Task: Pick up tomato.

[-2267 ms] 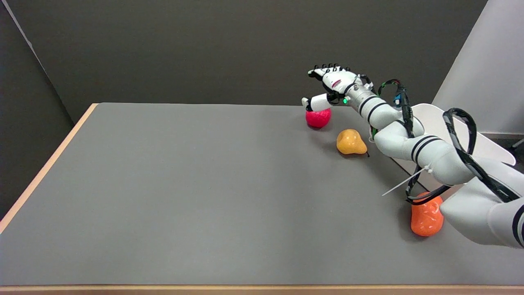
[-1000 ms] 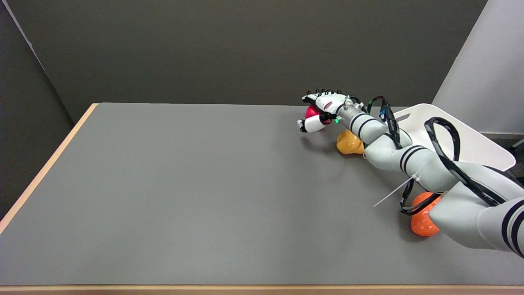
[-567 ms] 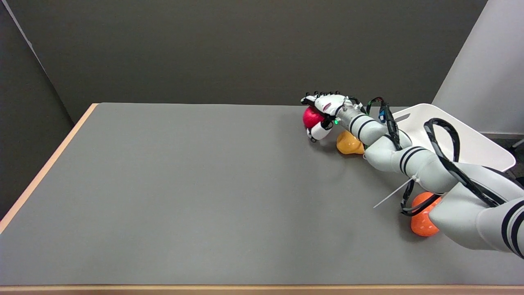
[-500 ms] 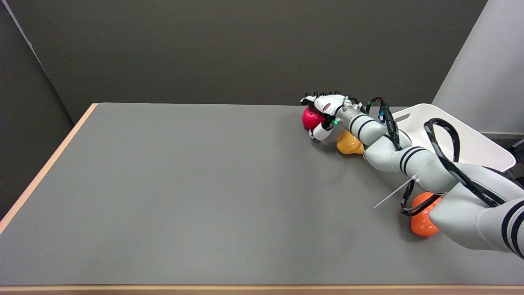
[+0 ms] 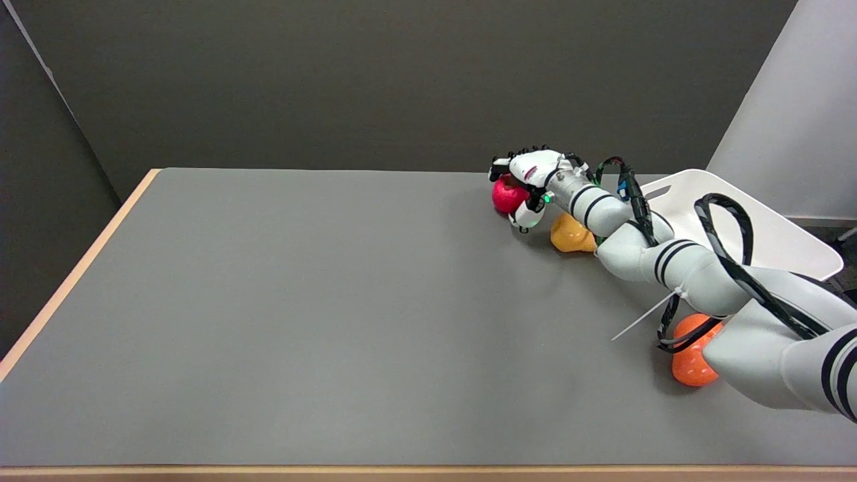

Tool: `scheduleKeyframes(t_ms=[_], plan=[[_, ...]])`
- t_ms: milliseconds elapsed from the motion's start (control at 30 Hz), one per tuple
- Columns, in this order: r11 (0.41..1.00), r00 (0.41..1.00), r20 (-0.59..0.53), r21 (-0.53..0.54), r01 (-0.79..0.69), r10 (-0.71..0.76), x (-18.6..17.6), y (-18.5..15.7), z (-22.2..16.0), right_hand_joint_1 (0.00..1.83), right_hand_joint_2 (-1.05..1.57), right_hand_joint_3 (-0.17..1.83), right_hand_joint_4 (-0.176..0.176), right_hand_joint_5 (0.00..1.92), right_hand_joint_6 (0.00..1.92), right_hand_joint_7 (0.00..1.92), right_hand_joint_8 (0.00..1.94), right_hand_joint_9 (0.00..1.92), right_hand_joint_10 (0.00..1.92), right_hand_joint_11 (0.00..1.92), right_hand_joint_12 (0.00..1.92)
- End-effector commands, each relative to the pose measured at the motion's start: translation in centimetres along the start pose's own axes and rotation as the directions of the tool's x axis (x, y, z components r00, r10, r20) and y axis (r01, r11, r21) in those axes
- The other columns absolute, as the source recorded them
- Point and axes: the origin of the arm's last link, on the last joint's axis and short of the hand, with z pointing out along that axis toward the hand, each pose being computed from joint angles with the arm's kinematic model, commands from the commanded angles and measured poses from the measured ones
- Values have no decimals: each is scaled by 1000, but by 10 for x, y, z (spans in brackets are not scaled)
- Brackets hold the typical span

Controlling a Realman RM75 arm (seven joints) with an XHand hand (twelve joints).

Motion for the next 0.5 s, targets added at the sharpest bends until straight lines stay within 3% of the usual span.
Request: scheduleKeyframes(t_ms=[33, 67, 100, 267, 400, 500], plan=[[999, 995, -97, 30, -15, 18, 22, 0, -3, 1086, 1010, 665, 89, 419, 1328, 633, 1024, 562, 1087, 579, 1610], [999, 993, -118, 34, -21, 25, 28, 0, -3, 1109, 1187, 290, -25, 471, 1617, 704, 1257, 605, 1128, 615, 1633], [999, 991, -128, 34, -23, 27, 32, 1, -4, 1124, 1245, 155, -75, 501, 1731, 749, 1354, 636, 1170, 640, 1645], [998, 977, -208, 53, -27, 38, 57, 4, -8, 1156, 1136, 294, -78, 556, 1611, 836, 1328, 757, 1313, 704, 1659], [997, 966, -257, 69, -16, 33, 73, 4, -13, 1173, 1150, 239, -106, 569, 1543, 862, 1343, 823, 1251, 754, 1606], [997, 954, -299, 81, -8, 32, 86, 5, -18, 1172, 1132, 270, -96, 581, 1542, 865, 1334, 835, 1269, 764, 1623]])
